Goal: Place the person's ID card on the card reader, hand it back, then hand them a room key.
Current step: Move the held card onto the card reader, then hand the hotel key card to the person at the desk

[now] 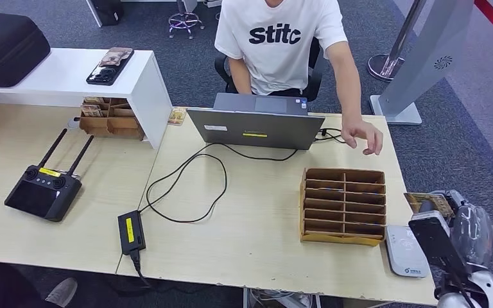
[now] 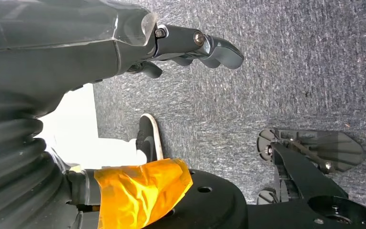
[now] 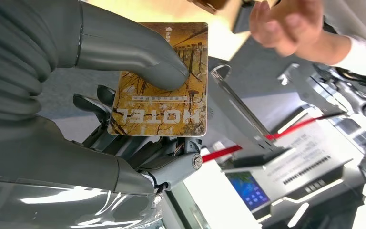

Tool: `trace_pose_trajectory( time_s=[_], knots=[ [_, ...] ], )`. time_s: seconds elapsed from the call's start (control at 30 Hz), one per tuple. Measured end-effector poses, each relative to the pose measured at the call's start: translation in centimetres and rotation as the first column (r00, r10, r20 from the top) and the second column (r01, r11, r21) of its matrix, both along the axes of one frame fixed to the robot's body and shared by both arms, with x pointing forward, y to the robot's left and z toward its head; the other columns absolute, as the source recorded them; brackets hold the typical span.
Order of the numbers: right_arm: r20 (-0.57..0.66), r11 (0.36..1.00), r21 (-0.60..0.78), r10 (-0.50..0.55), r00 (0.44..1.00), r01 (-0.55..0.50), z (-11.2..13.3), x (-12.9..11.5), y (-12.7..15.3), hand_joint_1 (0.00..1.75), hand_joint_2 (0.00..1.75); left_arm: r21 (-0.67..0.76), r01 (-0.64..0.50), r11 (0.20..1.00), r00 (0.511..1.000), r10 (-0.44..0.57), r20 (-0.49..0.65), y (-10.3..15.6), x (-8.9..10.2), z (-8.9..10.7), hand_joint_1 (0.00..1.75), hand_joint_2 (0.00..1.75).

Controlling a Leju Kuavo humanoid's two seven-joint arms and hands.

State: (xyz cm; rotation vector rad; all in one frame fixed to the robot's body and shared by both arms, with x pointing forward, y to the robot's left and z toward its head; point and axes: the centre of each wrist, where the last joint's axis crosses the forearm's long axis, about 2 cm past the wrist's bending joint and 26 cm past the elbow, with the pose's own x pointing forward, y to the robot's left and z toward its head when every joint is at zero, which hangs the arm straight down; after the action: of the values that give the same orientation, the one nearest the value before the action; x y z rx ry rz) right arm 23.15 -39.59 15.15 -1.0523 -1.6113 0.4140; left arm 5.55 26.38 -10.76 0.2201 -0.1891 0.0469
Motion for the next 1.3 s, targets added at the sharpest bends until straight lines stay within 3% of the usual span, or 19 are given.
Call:
trace_pose_trajectory(
  time_s=[0.73,0.87,1.07,1.3],
  knots=[
    [0.088,0.998,-0.051,0.040,0.995,-0.036,2.4,0.6,1.0,1.75,1.75,-0.003,0.003,1.000,1.000,-0.003,0.000,0.0,0.0,0.0,0.00,1.75],
    [0.131,0.994,-0.102,0.057,0.990,-0.044,4.5,2.5,2.2,1.75,1.75,-0.005,0.026,1.000,1.000,-0.026,0.009,0.0,0.1,0.0,0.00,1.75],
    [0.200,0.986,-0.150,0.102,0.975,-0.073,9.1,8.0,3.5,1.75,1.75,-0.003,0.076,0.997,0.997,-0.076,0.030,0.3,0.4,0.0,0.00,1.75],
    [0.184,0.982,-0.169,0.121,0.976,-0.089,11.7,11.9,4.5,1.75,1.75,0.005,0.117,0.993,0.992,-0.117,0.040,0.6,0.5,0.0,0.00,1.75]
  ],
)
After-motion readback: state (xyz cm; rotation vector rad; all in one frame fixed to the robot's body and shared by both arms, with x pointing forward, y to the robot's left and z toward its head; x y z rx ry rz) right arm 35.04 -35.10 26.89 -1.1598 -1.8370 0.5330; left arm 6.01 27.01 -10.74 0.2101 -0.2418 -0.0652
